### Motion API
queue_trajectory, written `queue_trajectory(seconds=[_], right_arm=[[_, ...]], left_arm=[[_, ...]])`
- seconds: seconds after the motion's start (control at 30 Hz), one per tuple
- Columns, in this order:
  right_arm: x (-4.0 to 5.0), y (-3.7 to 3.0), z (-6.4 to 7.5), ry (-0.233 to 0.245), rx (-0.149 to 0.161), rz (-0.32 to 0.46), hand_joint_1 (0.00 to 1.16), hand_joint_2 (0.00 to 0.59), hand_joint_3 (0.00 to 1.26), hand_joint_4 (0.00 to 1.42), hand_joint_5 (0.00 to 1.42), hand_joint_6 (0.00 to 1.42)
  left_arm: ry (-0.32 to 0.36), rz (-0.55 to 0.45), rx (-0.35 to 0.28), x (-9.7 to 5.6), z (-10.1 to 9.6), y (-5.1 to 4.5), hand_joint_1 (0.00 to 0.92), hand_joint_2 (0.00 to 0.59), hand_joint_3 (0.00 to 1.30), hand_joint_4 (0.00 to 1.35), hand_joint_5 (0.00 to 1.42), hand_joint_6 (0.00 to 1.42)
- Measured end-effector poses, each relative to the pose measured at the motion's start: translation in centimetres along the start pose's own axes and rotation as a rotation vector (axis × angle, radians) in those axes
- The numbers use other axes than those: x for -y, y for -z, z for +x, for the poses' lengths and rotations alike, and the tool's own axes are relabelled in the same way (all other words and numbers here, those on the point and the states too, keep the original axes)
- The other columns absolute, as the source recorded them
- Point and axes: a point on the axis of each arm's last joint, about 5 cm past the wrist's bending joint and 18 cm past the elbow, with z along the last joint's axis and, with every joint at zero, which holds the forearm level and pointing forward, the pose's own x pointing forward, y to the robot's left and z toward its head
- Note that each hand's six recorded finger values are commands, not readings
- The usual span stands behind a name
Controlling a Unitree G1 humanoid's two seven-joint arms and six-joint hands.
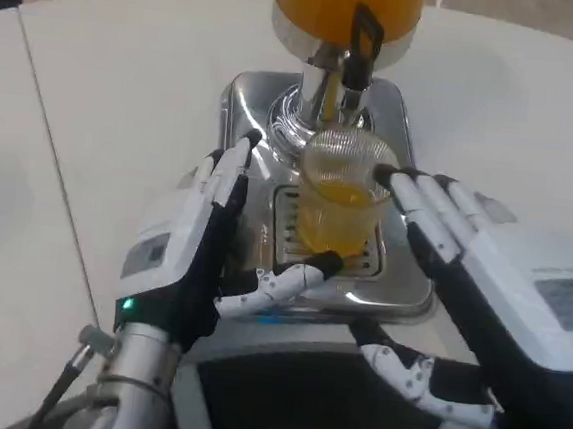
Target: Grasp the cup under the faucet to collect the drink, then remove the cup.
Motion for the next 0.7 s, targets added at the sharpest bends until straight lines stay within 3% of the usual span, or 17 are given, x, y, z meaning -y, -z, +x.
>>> queue_trajectory(seconds=[0.17, 0.33, 0.5, 0.7], right_arm=[[0.60, -0.19, -0.7, 0.025, 0.027, -0.011, 0.49, 0.413, 0.00, 0.00, 0.00, 0.03], [0.53, 0.20, -1.6, 0.009, -0.014, -0.002, 0.48, 0.398, 0.00, 0.00, 0.00, 0.03], [0.35, 0.17, -2.0, 0.023, -0.020, 0.006, 0.47, 0.398, 0.00, 0.00, 0.00, 0.03], [-0.16, -0.68, -2.1, 0.033, -0.029, 0.019, 0.47, 0.391, 0.00, 0.00, 0.00, 0.03]], left_arm=[[0.011, -0.051, -0.003, 0.8, 1.1, -0.24, 0.284, 0.047, 0.00, 0.00, 0.00, 0.05], [0.025, -0.117, 0.019, 1.6, 1.8, -0.40, 0.289, 0.047, 0.00, 0.00, 0.02, 0.06], [0.042, -0.145, 0.039, 2.6, 2.5, -0.98, 0.290, 0.046, 0.00, 0.00, 0.03, 0.07], [0.035, -0.164, 0.029, 3.5, 4.0, -1.49, 0.300, 0.044, 0.00, 0.00, 0.05, 0.09]])
